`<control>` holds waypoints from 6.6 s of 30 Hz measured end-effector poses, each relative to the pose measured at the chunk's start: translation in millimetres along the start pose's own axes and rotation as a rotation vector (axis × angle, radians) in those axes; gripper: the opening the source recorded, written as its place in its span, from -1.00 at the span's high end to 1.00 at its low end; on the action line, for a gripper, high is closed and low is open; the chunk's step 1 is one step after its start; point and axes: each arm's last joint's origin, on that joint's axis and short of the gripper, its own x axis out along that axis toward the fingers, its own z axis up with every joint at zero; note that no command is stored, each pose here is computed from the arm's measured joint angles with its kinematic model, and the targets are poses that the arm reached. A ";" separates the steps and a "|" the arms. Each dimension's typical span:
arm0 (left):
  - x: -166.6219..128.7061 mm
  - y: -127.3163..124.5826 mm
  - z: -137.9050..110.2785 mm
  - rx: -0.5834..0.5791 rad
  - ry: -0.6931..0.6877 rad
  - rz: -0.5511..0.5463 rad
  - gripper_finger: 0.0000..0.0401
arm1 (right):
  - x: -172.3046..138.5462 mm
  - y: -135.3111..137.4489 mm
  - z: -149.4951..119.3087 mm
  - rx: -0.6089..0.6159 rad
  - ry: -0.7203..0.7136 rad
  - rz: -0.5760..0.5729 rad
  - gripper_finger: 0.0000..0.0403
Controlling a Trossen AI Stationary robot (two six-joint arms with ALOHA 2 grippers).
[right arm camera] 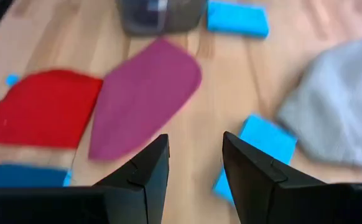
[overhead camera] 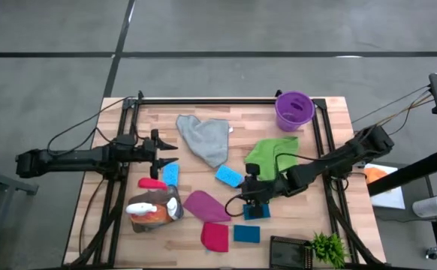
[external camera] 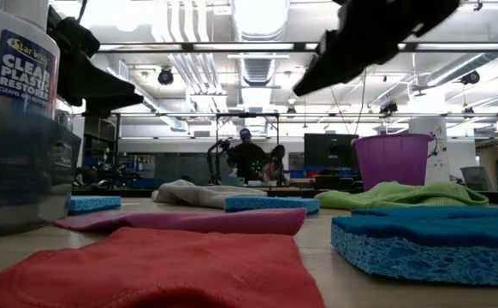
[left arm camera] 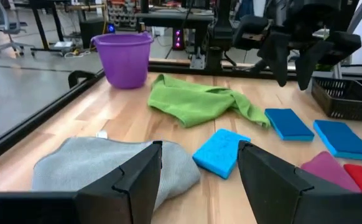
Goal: Pick & Place Kitchen Items
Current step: Put the top blue sponge into the black bin, then put the blue sponge into the black bin
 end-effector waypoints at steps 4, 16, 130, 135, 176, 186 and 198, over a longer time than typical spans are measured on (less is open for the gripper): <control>0.0 0.0 -3.0 -0.003 0.031 0.000 -0.07 | -5.8 9.2 -5.4 -0.005 0.094 0.006 0.28; -0.2 0.0 -5.5 0.043 0.057 -0.001 -0.07 | -28.0 26.8 1.1 -0.044 0.243 0.008 0.28; -0.2 0.0 -6.0 0.046 0.062 -0.001 -0.07 | -98.9 174.0 53.0 0.103 0.927 0.158 0.91; -0.2 0.1 -6.0 0.045 0.062 -0.001 -0.07 | -85.4 181.6 45.0 0.090 0.964 0.149 0.91; -0.2 0.0 -6.0 0.045 0.062 -0.001 -0.07 | -30.8 205.6 2.4 0.015 1.106 0.012 0.59; -0.2 0.1 -6.0 0.045 0.062 0.000 -0.07 | -31.7 205.8 2.6 0.026 1.120 0.025 -0.29; -0.2 0.1 -6.1 0.045 0.064 0.000 -0.07 | -30.3 193.0 30.1 -0.097 0.774 -0.025 -0.39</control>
